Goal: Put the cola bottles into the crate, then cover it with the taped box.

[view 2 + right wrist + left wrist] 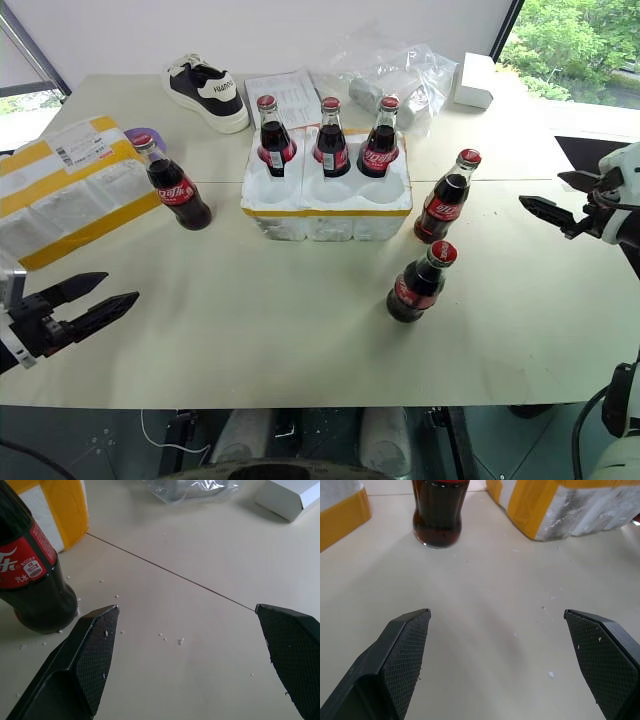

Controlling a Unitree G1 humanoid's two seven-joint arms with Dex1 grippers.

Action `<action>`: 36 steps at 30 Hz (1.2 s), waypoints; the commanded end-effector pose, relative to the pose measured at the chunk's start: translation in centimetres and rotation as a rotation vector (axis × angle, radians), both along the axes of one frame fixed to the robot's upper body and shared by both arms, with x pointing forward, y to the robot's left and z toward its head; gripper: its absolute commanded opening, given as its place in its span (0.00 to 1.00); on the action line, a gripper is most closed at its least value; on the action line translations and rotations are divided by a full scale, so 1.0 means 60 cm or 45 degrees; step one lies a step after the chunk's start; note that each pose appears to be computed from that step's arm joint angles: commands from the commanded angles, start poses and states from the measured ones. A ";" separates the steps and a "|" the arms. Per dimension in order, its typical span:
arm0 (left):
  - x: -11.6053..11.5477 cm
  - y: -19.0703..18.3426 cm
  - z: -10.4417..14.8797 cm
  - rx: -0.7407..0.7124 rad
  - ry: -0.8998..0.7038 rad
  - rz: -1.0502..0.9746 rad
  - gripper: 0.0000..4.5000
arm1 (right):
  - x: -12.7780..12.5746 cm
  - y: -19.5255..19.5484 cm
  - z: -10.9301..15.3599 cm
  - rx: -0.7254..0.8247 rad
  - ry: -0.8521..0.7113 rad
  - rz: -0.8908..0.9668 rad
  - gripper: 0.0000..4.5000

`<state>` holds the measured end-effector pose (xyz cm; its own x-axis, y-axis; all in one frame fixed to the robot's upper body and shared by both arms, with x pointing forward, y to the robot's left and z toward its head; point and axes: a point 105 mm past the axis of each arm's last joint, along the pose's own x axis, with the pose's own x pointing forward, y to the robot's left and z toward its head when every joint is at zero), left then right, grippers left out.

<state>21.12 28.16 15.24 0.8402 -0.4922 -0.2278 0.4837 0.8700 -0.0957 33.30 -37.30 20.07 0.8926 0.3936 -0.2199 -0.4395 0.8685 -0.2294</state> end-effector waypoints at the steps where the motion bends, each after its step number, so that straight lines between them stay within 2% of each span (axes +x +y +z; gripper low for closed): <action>1: 0.006 -0.001 0.030 0.017 -0.077 -0.018 1.00 | -0.010 0.002 0.036 0.030 -0.038 0.056 1.00; 4: 0.010 -0.002 0.046 0.000 -0.105 -0.026 1.00 | -0.026 0.013 0.055 0.046 -0.004 0.160 1.00; 9: 0.025 0.006 0.063 0.066 -0.131 -0.021 1.00 | -0.078 0.052 0.130 0.119 0.047 0.425 1.00; 14: 0.066 0.014 0.087 0.091 -0.198 0.002 1.00 | -0.130 0.122 0.200 0.089 0.054 0.687 1.00; 19: 0.120 0.011 0.092 0.117 -0.233 -0.001 1.00 | -0.164 0.194 0.240 0.113 0.006 0.869 1.00; 25: 0.196 -0.019 0.079 0.084 -0.280 -0.028 1.00 | -0.197 0.262 0.257 0.170 -0.062 1.037 1.00; 36: 0.259 -0.049 0.061 0.105 -0.268 -0.073 1.00 | -0.206 0.287 0.250 0.196 -0.099 1.040 1.00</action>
<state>36.45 25.09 18.10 0.8417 -0.5284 -0.1111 0.5356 0.8432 0.0471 21.72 -20.19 34.16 0.3249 0.9421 -0.0835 -0.9392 0.3110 -0.1456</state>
